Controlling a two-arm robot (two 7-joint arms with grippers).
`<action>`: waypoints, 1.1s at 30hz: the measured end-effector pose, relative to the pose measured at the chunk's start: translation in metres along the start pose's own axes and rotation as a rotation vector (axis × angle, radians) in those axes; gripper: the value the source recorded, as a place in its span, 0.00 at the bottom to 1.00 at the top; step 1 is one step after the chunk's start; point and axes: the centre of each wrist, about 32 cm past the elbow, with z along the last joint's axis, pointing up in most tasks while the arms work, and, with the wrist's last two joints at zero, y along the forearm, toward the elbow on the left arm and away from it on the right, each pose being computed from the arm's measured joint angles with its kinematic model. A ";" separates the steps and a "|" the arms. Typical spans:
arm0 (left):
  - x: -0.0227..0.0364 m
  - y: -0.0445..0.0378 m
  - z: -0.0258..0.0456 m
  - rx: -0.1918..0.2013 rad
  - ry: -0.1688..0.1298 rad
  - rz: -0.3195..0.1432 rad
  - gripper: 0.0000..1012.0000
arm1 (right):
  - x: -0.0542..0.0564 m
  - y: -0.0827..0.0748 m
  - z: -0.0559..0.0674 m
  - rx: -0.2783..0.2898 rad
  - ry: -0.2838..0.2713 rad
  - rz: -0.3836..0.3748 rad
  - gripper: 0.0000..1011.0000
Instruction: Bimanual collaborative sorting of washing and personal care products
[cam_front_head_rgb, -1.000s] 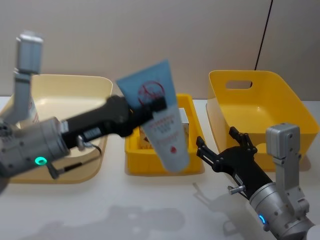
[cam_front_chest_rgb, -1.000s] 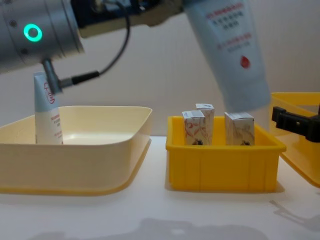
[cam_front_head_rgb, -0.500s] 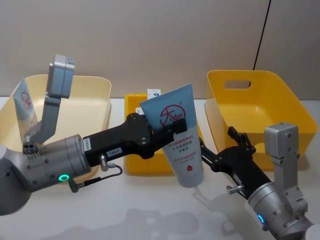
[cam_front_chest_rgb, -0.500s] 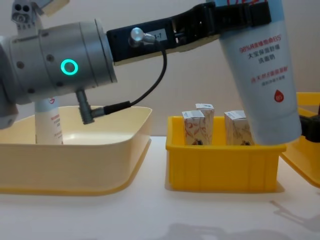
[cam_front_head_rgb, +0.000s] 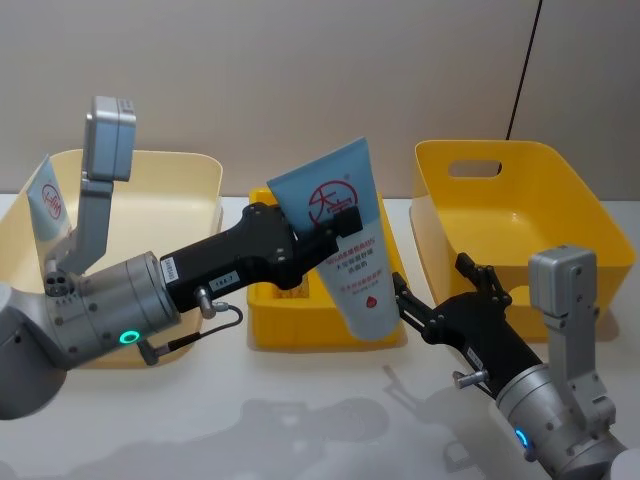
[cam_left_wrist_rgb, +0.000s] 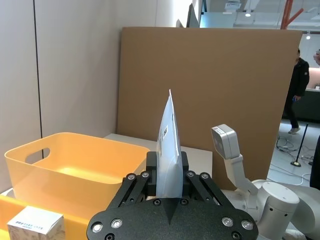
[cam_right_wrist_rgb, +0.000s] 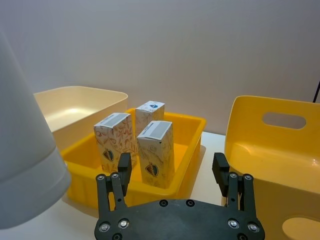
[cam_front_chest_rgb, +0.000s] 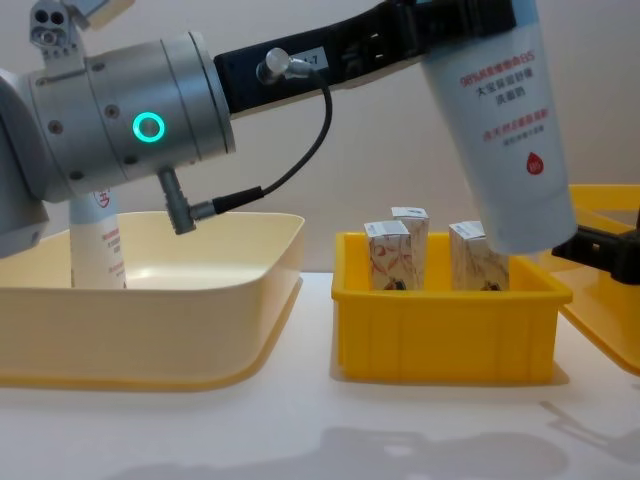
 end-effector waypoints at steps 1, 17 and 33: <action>0.0010 0.0005 0.0004 -0.002 0.001 0.001 0.23 | 0.000 0.000 0.000 0.000 0.000 0.000 1.00; 0.0083 0.0059 0.0047 -0.007 0.008 -0.005 0.23 | 0.003 -0.001 0.003 0.003 0.003 0.018 1.00; 0.0103 0.0077 0.0059 -0.007 0.011 -0.007 0.23 | 0.033 -0.024 0.032 -0.020 0.024 0.136 1.00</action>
